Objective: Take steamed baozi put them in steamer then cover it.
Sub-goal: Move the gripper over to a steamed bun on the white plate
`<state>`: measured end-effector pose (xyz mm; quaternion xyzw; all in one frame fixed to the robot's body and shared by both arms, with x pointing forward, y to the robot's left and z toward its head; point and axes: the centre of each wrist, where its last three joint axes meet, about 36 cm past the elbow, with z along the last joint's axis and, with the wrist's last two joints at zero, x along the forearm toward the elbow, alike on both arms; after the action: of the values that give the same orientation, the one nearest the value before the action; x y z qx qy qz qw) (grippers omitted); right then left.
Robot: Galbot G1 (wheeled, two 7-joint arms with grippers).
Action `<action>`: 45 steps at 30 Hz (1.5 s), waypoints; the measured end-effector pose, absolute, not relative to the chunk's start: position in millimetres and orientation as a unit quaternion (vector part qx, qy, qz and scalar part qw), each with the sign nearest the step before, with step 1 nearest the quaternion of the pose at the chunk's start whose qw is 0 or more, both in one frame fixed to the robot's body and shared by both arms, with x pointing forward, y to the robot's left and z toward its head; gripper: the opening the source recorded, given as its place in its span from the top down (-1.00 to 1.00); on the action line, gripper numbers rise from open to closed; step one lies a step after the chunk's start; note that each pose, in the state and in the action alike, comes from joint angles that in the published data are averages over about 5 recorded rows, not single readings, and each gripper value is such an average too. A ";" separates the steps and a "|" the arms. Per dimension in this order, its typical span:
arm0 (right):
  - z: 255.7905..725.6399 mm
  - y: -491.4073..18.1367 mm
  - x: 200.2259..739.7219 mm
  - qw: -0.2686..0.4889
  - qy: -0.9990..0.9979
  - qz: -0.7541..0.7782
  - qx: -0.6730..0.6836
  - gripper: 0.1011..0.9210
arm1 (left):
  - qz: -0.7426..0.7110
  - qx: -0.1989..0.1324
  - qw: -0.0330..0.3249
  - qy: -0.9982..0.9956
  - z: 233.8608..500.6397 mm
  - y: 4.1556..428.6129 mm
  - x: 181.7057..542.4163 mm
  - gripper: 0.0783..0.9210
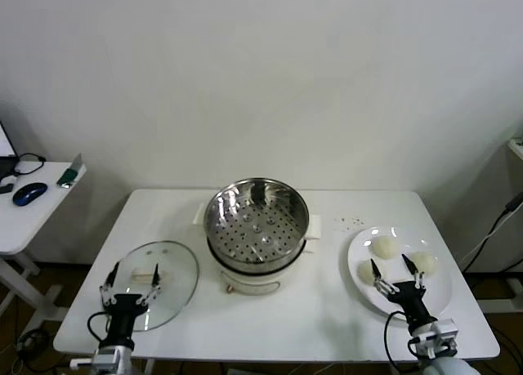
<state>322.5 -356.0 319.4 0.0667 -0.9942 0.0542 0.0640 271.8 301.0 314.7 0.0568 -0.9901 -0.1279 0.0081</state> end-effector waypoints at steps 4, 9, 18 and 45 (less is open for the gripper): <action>327.3 -366.7 333.0 0.077 -0.989 0.083 0.093 -0.76 | -0.132 0.058 0.010 -0.990 314.1 301.8 271.4 -0.77; 350.1 -396.6 361.3 0.114 -0.968 0.154 0.160 -0.76 | -0.136 0.052 0.013 -0.989 315.9 300.4 270.5 -0.77; 414.4 -468.1 432.8 0.200 -0.870 0.331 0.305 -0.76 | -0.145 0.048 0.016 -0.988 317.4 298.1 271.5 -0.77; 492.6 -449.3 648.9 0.400 -0.539 0.554 0.492 -0.76 | -0.163 0.046 0.043 -0.985 306.0 315.9 278.4 -0.77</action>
<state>648.9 -449.3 492.6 0.4923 -0.5387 0.5542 0.4003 278.4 315.9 306.0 0.0461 -0.9847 -0.1628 0.0426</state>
